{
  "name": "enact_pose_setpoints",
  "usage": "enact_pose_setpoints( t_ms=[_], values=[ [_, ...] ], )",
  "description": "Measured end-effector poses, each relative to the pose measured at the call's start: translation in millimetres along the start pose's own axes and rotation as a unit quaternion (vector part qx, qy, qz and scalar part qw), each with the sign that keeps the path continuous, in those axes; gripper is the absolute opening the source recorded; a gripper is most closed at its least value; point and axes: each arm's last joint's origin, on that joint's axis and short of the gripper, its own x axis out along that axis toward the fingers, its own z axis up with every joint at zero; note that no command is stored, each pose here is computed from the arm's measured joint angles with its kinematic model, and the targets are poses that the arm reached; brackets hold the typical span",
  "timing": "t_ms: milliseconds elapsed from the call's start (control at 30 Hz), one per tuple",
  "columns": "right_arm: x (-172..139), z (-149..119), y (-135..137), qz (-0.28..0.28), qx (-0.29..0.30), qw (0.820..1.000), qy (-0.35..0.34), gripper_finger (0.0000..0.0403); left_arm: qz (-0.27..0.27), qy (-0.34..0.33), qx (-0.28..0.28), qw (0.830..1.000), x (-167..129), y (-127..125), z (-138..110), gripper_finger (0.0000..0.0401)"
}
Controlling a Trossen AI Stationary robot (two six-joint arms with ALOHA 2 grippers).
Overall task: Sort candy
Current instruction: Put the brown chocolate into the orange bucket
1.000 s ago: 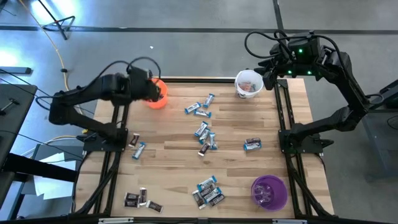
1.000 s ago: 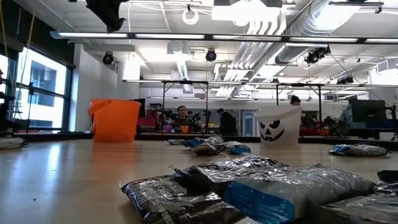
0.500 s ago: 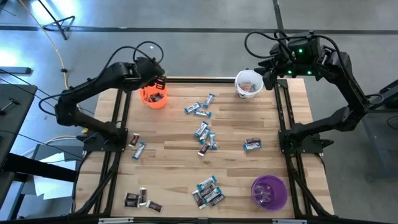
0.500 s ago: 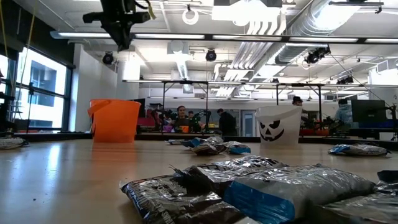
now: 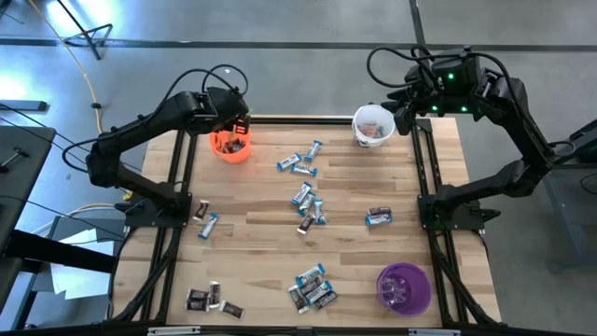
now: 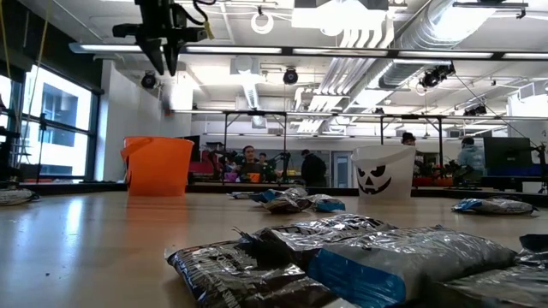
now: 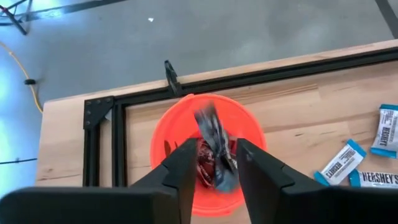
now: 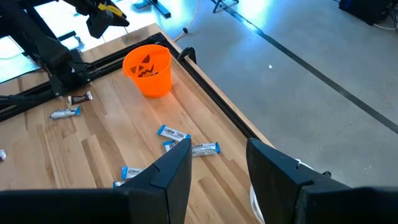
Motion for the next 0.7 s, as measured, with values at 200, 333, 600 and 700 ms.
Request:
enact_pose_setpoints(
  t_ms=[200,333,600,700],
  values=[
    [0,0,0,0.0,0.0,1.0,0.0,0.0149,0.009,0.009,0.009,1.0,0,2,-2,0.0114],
    [0,0,0,0.0,0.0,1.0,0.0,0.0149,0.012,0.024,0.017,1.0,0,4,-4,0.0115],
    [0,0,0,0.0,0.0,1.0,0.0,0.0149,-0.023,0.152,0.024,0.988,-9,4,-25,0.0115],
    [0,0,0,0.0,0.0,1.0,0.0,0.0149,-0.028,0.177,0.036,0.983,-19,-2,-40,0.0115]
  ],
)
